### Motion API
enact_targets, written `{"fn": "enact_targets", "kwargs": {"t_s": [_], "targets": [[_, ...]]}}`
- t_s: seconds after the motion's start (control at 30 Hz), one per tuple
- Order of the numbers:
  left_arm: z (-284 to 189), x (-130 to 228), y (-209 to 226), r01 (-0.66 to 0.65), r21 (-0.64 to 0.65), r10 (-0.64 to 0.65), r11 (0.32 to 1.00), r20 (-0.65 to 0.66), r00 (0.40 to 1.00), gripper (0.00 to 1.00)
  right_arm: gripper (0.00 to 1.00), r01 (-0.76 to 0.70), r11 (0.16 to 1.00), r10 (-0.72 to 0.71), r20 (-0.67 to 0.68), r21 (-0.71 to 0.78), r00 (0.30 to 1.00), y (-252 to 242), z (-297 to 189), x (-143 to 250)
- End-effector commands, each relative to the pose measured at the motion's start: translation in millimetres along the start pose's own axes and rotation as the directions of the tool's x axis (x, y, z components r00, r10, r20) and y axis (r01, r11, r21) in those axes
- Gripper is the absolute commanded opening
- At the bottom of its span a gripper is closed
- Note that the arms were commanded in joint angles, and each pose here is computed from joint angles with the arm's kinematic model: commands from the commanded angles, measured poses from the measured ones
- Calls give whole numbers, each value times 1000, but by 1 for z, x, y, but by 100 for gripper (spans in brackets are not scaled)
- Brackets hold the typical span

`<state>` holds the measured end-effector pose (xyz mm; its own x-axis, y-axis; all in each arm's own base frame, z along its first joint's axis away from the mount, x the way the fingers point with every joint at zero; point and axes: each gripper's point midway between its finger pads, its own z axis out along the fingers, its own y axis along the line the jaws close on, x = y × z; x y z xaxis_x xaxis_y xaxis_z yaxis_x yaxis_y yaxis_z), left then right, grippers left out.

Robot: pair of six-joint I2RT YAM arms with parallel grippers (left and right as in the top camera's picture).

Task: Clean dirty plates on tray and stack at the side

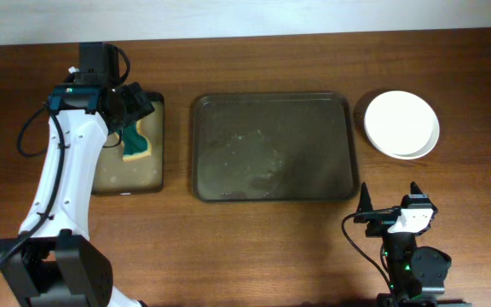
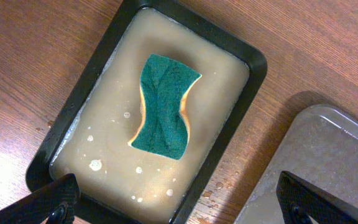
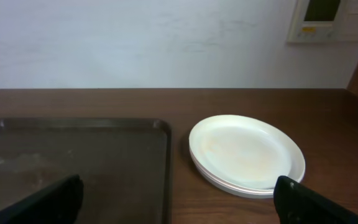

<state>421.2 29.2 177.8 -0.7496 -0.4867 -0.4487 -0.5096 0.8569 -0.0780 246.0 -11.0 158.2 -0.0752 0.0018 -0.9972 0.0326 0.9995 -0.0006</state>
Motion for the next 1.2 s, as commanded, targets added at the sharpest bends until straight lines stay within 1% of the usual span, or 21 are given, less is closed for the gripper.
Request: {"fn": "enact_targets", "kwargs": {"t_s": [0.0,0.97,1.07,1.17], "targets": [[2,-1,1,0,-3,0,1000,-2,1000,99,98,7,999,-7,-2,31,1000,-6,0,2],[3,0,3,-2,-16,2,1000,-2,1000,99,98,7,999,-7,-2,32,1000,-6,0,2],[0,8,7,-9,-24,8,1000,-25,1000,99,98,7,999,-7,-2,32,1000,-6,0,2],[-12,18,7,-49,3,49,999,9,999,99,98,7,999,-7,-2,32,1000,-6,0,2]]}}
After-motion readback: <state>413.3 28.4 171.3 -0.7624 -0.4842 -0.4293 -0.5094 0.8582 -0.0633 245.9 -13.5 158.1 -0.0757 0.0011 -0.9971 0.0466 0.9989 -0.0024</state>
